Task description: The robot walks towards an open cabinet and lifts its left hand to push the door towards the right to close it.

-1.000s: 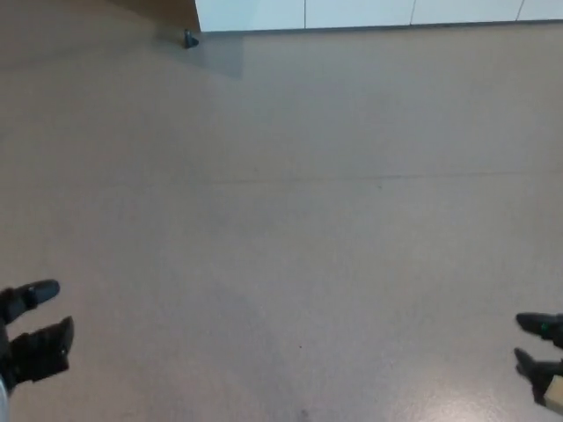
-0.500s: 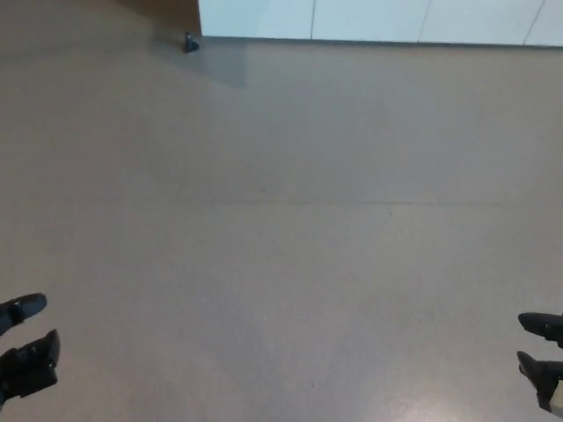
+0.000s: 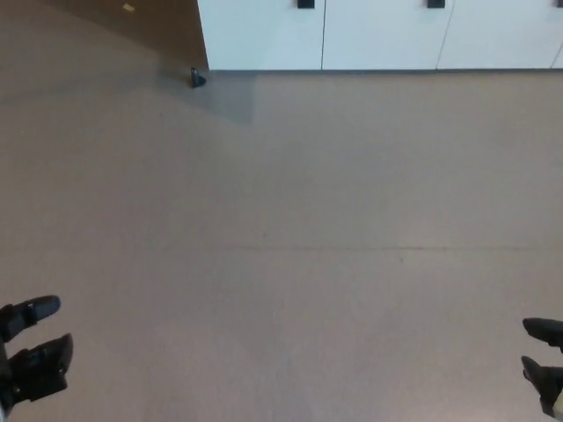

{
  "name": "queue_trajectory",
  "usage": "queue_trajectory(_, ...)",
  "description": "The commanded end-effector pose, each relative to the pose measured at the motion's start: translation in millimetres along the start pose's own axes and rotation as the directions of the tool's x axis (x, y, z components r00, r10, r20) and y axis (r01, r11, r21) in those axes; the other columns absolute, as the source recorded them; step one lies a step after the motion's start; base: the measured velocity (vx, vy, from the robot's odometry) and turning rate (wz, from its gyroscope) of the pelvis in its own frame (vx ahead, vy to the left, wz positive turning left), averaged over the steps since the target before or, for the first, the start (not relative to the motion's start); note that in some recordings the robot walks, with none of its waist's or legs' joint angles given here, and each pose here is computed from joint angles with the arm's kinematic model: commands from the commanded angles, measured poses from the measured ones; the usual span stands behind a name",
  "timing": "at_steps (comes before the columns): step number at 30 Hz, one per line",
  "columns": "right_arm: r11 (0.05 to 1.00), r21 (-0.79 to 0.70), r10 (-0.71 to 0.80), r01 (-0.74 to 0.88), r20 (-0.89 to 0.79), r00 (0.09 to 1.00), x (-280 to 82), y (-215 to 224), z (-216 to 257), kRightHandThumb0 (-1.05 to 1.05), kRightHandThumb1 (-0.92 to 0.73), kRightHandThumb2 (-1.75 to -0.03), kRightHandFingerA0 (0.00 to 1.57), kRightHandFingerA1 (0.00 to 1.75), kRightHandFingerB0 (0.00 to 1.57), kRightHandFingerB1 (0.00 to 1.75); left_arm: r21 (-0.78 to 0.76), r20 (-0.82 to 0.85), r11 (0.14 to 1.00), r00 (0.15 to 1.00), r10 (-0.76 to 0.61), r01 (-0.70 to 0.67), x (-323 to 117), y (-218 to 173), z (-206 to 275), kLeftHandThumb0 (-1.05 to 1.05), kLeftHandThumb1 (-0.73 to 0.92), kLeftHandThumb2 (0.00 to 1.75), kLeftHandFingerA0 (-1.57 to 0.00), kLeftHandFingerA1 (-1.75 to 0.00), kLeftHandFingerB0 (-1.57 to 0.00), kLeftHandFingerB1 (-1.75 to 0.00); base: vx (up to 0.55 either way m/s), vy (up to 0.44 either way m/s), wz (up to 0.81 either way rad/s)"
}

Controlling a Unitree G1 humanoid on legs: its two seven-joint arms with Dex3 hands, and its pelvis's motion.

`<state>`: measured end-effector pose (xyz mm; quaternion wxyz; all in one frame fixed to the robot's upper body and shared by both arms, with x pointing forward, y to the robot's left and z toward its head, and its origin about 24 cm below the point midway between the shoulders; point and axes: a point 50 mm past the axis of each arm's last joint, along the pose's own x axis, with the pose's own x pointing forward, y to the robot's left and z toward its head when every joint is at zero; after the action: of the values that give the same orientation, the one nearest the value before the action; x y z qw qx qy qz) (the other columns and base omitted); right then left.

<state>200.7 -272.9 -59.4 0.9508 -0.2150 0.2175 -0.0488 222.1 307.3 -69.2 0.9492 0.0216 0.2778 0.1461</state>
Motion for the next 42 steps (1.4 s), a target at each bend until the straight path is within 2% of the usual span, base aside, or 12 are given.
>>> queue_trajectory(1,1.000,-0.010,0.001,-0.002,-0.014,1.000,-1.6,1.0,-2.7,-0.35,-0.73,-0.61,0.68,0.48,0.48,0.41,0.043,0.020,0.999,1.000,0.016,-0.016,-2.7,7.1,-0.9,-0.30,0.24,1.13,-0.50,-0.58,-0.44,-0.72,0.24,-0.128,-0.03)
queue_trajectory(16,0.998,-0.052,0.028,-0.029,-0.022,0.999,-2.1,2.2,-5.4,-0.35,-0.75,-0.61,0.71,0.49,0.51,0.42,0.102,0.018,0.995,1.000,0.007,-0.009,-3.9,4.4,-4.0,-0.35,0.26,1.06,-0.54,-0.62,-0.50,-0.75,0.40,0.064,-0.02)
queue_trajectory(25,0.997,-0.071,0.032,-0.033,-0.024,0.999,-1.4,3.0,-5.3,-0.34,-0.74,-0.61,0.69,0.49,0.52,0.42,0.130,0.029,0.992,1.000,0.002,-0.005,-4.1,3.7,-3.2,-0.38,0.26,1.05,-0.57,-0.62,-0.51,-0.75,0.34,-0.185,0.20)
queue_trajectory(26,0.996,-0.076,0.035,-0.037,-0.024,0.999,-1.6,3.0,-5.1,-0.34,-0.75,-0.61,0.69,0.48,0.51,0.41,0.138,0.030,0.990,1.000,0.001,-0.005,-4.2,3.7,-3.2,-0.39,0.24,1.07,-0.65,-0.49,-0.50,-0.75,0.51,-0.209,0.34)
queue_trajectory(42,0.992,-0.108,0.062,-0.063,-0.008,0.998,-2.2,5.6,-3.7,-0.34,-0.74,-0.61,0.69,0.49,0.51,0.42,0.164,0.047,0.986,0.999,-0.003,-0.005,-4.5,2.7,-2.0,-0.38,0.24,1.08,-0.69,-0.52,-0.51,-0.75,0.35,-0.050,-0.06)
